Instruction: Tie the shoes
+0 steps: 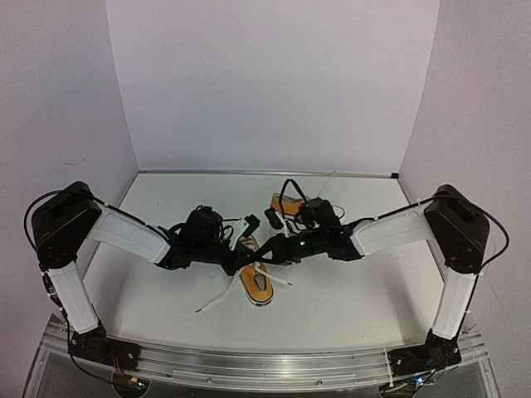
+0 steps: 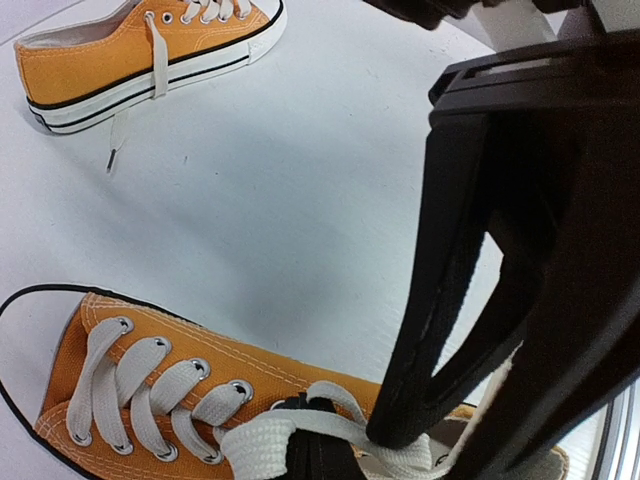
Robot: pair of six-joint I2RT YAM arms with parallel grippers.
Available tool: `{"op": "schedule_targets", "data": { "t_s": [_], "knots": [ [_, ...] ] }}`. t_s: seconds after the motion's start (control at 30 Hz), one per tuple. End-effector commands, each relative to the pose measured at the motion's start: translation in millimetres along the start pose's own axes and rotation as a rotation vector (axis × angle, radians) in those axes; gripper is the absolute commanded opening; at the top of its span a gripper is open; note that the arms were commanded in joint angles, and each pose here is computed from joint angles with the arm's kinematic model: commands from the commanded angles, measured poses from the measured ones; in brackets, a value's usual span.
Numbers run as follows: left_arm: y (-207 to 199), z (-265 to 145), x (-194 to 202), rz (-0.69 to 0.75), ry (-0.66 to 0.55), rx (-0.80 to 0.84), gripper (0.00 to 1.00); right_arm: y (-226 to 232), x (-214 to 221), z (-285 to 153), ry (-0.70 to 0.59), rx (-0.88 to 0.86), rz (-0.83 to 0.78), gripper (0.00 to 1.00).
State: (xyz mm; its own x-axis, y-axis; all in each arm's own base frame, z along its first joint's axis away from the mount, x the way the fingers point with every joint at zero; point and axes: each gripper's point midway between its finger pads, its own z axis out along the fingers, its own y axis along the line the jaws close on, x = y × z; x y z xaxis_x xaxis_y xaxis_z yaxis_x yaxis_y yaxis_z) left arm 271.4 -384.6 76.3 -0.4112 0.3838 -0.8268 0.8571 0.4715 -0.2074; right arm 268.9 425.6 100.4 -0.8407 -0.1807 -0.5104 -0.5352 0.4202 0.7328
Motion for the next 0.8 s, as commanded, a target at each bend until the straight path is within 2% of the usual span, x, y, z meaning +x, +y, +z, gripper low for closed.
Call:
{"op": "schedule_targets", "data": {
  "t_s": [0.0,0.17,0.27,0.33,0.53,0.77],
  "knots": [
    [6,3,-1,-0.001,-0.009,-0.007,0.0,10,-18,-21,-0.052,-0.038,-0.019,0.31],
    [5,4,0,0.008,0.001,-0.004,0.0,20,-43,-48,-0.12,-0.041,-0.047,0.45],
    [6,4,2,0.011,0.01,-0.006,0.0,12,-52,-61,-0.151,-0.021,-0.036,0.48],
    [5,3,3,0.014,0.015,-0.006,0.0,0,-54,-62,-0.159,0.007,-0.011,0.47],
    [4,2,3,0.021,0.016,-0.003,0.0,-39,-32,-35,-0.058,0.071,0.07,0.34],
    [4,2,3,0.041,0.017,0.0,0.0,-42,-29,-19,-0.022,0.024,0.113,0.34]
  ]
}}
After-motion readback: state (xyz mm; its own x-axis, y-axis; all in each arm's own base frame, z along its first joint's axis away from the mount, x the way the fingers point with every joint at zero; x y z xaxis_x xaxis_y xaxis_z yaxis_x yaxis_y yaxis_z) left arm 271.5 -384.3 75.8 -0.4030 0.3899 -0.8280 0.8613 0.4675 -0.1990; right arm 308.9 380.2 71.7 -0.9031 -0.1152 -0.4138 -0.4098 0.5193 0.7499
